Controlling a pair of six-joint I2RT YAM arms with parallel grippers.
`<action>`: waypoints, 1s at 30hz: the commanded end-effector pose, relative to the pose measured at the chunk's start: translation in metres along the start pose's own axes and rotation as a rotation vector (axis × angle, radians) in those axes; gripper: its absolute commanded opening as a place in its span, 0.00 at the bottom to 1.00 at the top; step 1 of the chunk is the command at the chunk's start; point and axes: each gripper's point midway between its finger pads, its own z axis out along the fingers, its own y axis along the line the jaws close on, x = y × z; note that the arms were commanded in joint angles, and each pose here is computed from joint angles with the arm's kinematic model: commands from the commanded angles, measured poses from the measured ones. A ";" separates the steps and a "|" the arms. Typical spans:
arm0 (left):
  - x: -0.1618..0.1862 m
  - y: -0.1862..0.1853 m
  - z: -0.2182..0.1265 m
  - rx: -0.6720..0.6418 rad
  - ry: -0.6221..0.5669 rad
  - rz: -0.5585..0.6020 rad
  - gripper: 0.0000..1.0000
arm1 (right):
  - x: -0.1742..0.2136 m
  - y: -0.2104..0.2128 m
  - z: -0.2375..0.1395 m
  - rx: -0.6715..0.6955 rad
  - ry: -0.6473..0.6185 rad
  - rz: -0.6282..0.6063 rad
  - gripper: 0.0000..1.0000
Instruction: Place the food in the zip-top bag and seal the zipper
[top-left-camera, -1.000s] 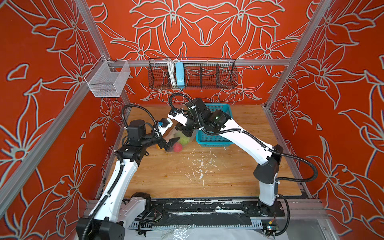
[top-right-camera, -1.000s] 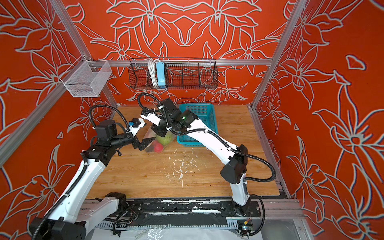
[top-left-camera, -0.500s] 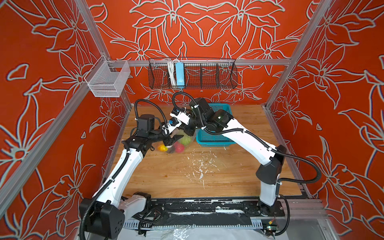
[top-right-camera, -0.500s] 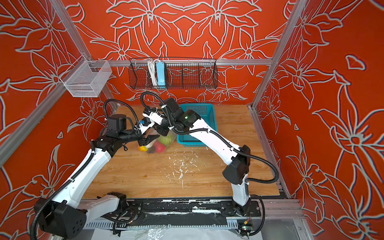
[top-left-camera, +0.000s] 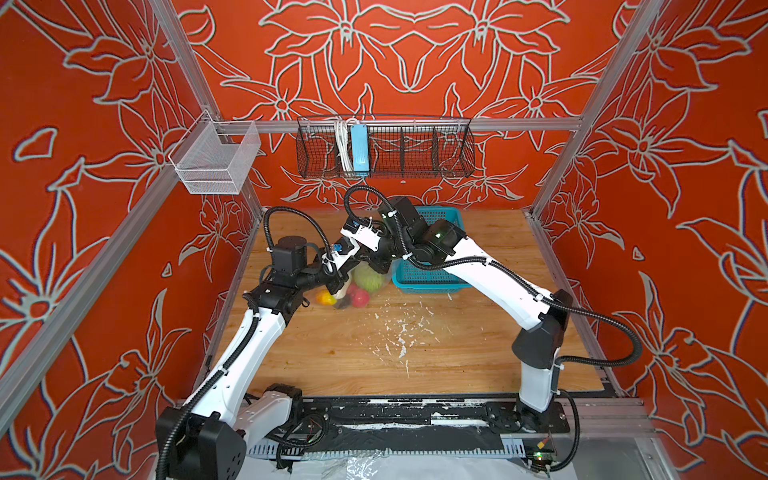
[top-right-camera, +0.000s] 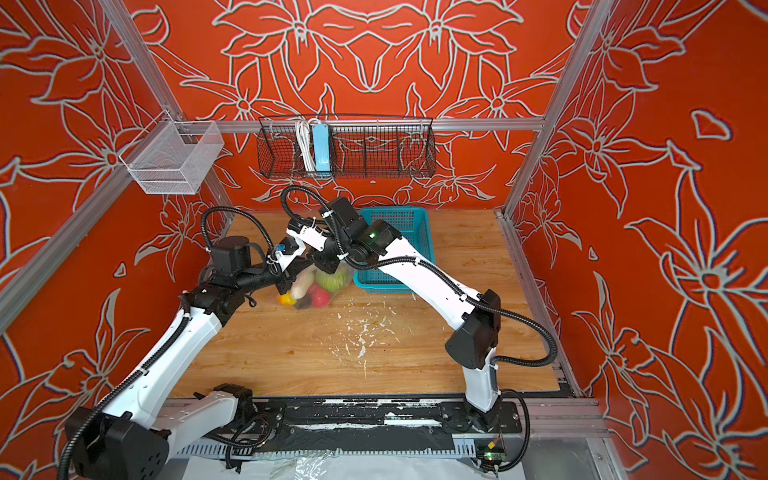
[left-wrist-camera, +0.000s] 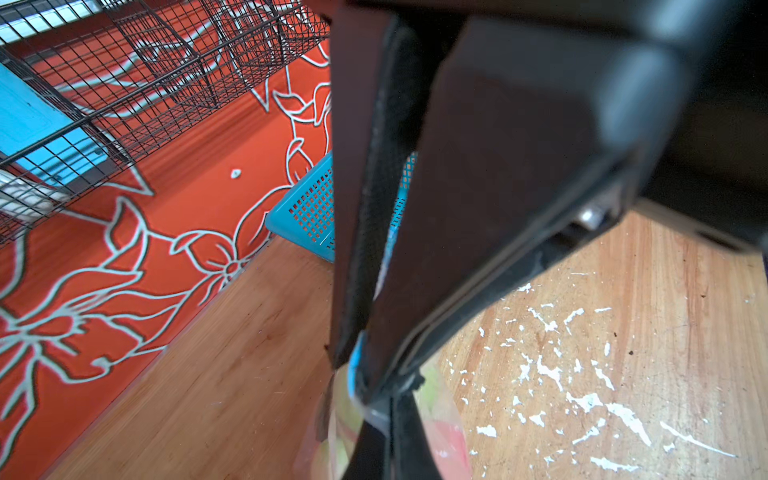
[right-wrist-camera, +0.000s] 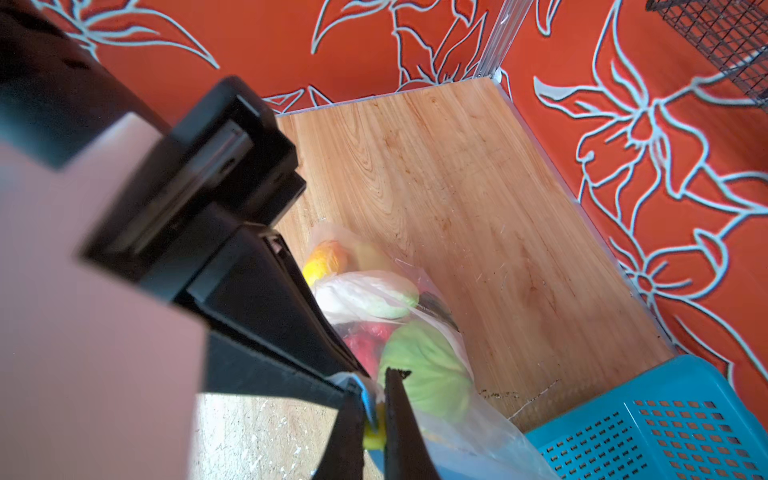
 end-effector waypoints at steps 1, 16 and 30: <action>-0.023 -0.002 -0.007 0.006 -0.069 0.003 0.00 | 0.000 0.005 -0.007 -0.028 0.007 -0.006 0.00; -0.021 -0.003 -0.009 -0.009 -0.078 -0.043 0.00 | -0.009 0.015 -0.022 -0.070 -0.032 -0.022 0.31; -0.017 -0.002 -0.007 -0.005 -0.062 -0.049 0.00 | -0.003 0.026 -0.033 -0.107 -0.030 -0.059 0.23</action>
